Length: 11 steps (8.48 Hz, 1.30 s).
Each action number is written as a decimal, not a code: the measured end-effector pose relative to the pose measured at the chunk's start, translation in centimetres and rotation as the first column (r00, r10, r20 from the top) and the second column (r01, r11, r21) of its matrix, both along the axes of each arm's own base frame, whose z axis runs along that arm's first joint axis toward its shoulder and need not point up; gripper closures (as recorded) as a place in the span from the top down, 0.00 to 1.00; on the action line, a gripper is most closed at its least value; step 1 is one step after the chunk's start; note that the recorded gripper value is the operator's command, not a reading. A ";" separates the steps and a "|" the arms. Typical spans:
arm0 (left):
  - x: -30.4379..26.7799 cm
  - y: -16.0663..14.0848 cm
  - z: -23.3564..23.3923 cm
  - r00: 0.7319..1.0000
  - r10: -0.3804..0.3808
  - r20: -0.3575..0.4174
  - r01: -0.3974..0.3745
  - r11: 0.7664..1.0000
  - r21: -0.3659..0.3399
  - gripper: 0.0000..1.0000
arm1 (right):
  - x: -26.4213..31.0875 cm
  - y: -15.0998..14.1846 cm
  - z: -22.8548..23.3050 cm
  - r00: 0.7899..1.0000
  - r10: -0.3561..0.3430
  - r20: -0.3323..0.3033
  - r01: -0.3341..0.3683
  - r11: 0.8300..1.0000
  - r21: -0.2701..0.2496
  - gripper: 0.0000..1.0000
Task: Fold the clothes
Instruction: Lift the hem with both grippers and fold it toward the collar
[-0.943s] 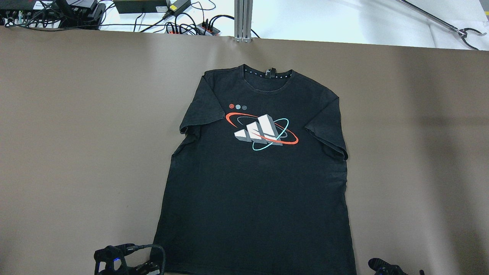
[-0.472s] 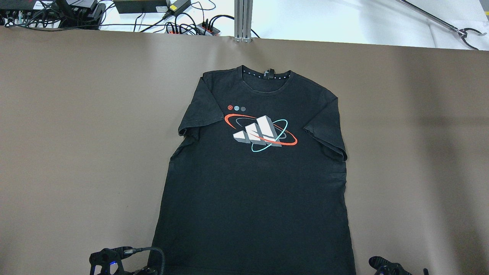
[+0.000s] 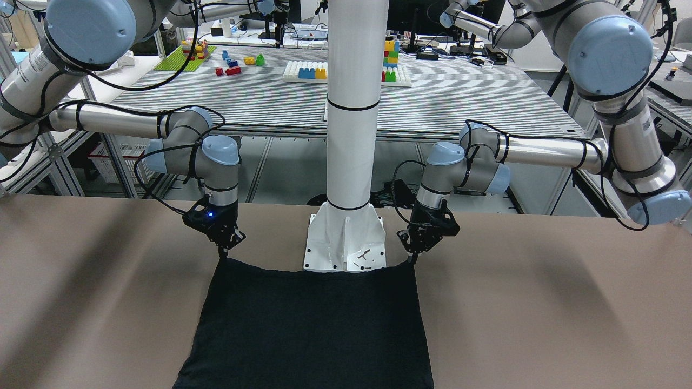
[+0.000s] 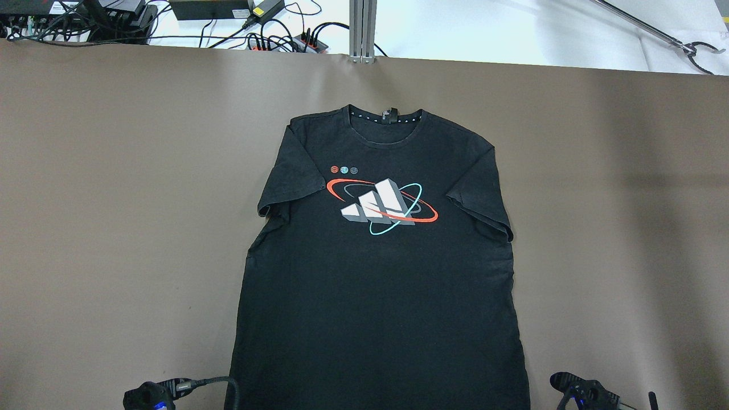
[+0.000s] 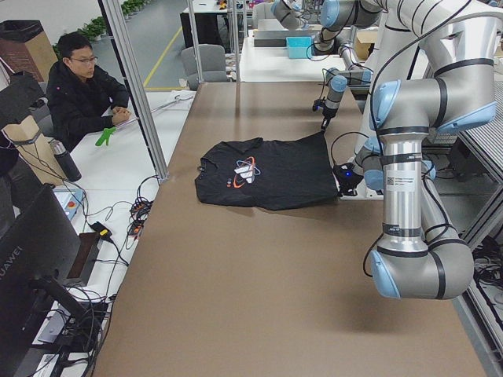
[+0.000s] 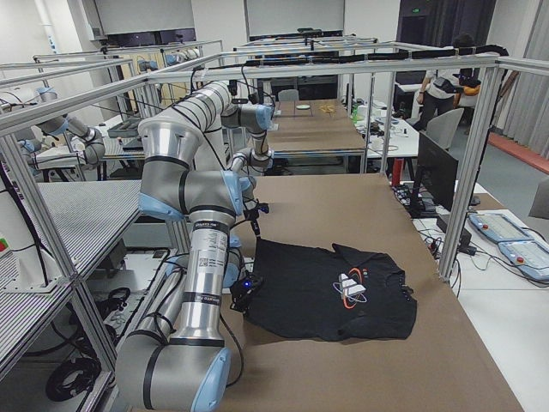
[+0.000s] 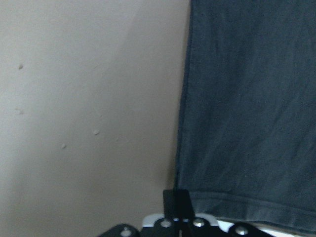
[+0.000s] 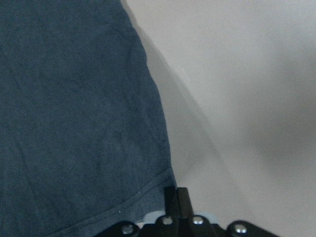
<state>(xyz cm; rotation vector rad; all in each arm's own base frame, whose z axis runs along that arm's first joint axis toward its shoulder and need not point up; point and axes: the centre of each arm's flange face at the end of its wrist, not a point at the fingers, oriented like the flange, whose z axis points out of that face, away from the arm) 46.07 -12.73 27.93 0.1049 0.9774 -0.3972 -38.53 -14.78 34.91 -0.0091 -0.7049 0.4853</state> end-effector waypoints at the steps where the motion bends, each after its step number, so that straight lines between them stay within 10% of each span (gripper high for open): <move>1: -0.3 -1.4 -1.6 1.000 -0.014 -0.025 0.014 1.000 0.014 0.00 | -0.1 -1.3 -1.2 1.000 -0.025 0.019 0.025 0.999 0.037 0.00; 7: -3.2 -20.9 -7.9 0.997 -0.065 0.037 0.058 0.985 0.160 0.00 | 5.2 -23.1 -5.5 0.996 -0.092 -0.019 0.094 0.986 0.138 0.00; 11: -7.9 -28.6 -6.7 0.990 -0.125 0.071 0.114 0.984 0.139 0.00 | 12.4 -30.9 -5.4 0.995 -0.044 -0.094 0.060 0.983 0.174 0.00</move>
